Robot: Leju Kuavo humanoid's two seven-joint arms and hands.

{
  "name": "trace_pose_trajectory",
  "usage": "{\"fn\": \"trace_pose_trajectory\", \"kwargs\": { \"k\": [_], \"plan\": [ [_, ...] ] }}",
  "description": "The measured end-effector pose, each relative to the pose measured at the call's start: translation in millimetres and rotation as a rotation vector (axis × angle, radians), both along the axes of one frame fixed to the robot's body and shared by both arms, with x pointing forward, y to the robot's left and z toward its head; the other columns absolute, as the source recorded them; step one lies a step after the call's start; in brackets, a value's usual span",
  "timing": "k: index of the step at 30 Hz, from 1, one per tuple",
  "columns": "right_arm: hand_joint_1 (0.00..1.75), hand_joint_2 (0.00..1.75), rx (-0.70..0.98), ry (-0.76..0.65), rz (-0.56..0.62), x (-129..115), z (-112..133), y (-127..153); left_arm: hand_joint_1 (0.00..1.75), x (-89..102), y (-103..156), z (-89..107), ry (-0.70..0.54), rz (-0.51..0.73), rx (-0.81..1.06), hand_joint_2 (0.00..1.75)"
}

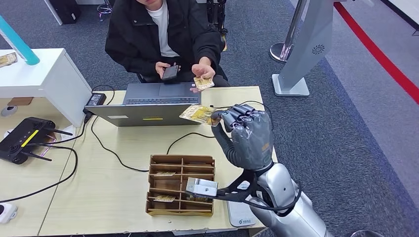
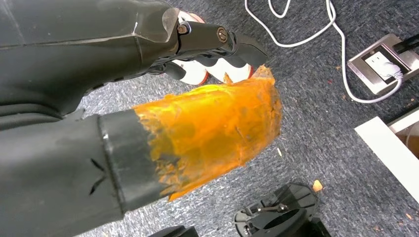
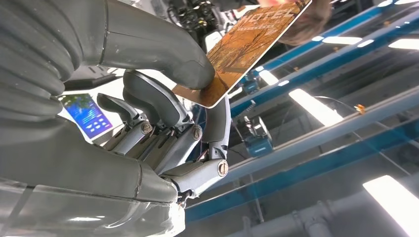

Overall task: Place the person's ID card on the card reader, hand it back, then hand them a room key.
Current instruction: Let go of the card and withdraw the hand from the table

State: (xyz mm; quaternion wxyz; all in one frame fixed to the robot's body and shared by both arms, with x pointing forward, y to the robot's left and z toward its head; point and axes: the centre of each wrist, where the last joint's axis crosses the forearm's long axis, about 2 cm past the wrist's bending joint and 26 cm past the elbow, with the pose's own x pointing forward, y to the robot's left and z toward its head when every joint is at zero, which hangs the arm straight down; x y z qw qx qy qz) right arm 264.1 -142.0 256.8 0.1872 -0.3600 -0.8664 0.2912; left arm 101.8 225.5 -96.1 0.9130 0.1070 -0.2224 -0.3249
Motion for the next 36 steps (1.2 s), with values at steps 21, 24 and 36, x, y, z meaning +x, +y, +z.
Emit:
{"fn": "trace_pose_trajectory", "kwargs": {
  "k": [21,24,36],
  "plan": [
    [1.68,1.75,-0.217,0.236,-0.160,52.4,-4.2,5.5,0.00,6.3,-2.4,1.7,0.010,-0.028,0.002,0.00],
    [0.40,1.75,-0.229,0.256,-0.172,55.6,-4.6,6.6,0.00,6.4,-2.4,1.7,0.011,-0.026,0.002,0.00],
    [0.00,0.00,-0.209,0.270,-0.179,51.9,-8.9,7.1,0.00,5.7,-2.3,1.6,0.012,-0.008,0.003,0.00]
  ]
}}
